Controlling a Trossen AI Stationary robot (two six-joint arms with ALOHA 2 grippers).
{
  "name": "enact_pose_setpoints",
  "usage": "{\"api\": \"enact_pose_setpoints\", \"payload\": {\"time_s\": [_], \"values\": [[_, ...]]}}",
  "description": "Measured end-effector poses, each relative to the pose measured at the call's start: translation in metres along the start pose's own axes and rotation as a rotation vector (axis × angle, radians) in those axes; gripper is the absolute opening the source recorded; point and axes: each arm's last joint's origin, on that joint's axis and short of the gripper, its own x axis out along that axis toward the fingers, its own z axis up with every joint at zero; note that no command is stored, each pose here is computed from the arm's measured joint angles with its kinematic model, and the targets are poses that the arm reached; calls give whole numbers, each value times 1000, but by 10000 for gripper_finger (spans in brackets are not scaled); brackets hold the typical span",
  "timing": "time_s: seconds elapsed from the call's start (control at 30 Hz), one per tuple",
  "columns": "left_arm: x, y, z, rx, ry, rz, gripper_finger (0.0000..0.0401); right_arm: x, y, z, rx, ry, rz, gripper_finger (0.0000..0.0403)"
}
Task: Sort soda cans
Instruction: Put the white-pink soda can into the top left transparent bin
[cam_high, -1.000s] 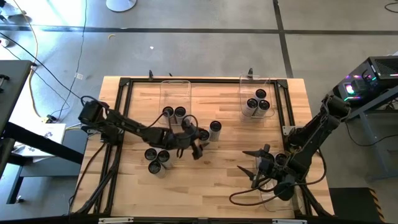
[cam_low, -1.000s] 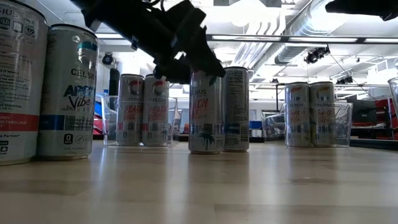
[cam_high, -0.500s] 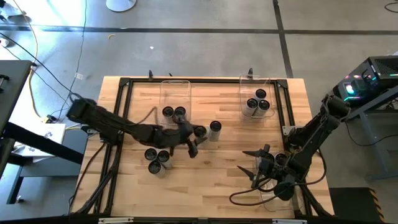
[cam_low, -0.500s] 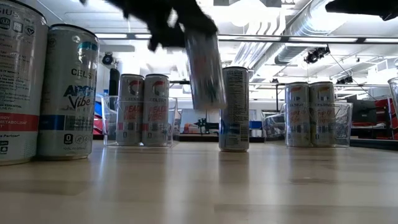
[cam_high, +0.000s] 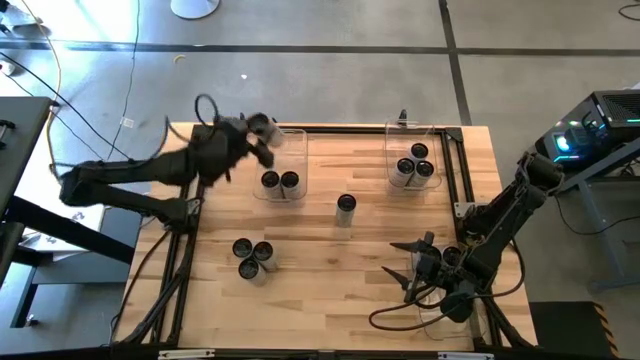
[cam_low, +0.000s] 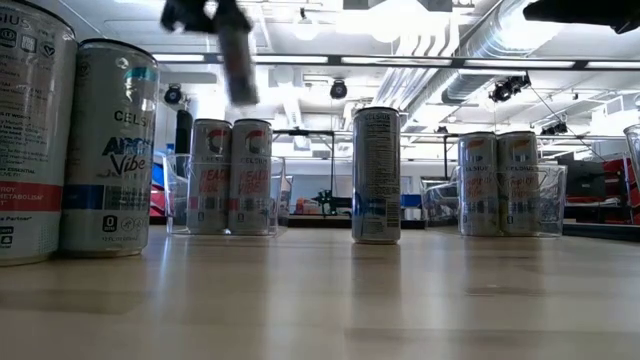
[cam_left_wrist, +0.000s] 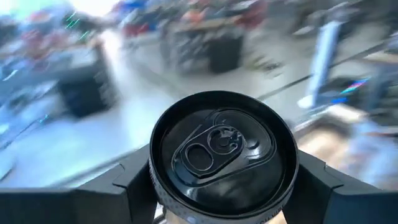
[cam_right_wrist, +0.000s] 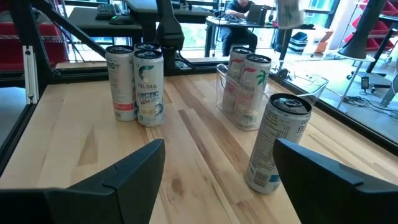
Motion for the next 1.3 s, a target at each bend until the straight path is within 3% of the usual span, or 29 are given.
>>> {"api": "enact_pose_setpoints", "payload": {"time_s": [0.1,0.27,0.4,0.5,0.93,1.3], "values": [[18,13,-24,-17,84,46,239,0,0,0,0,0,0,295],[40,16,-85,-30,227,62,239,0,0,0,-1,0,0,295],[46,15,-101,-160,198,28,239,0,0,0,0,1,0,295],[47,14,-116,-150,266,30,239,0,0,0,0,3,5,295],[61,-12,-139,-188,305,12,239,0,0,0,0,5,4,295],[61,-13,-139,-194,313,-9,268,1,0,0,0,5,4,295]]}}
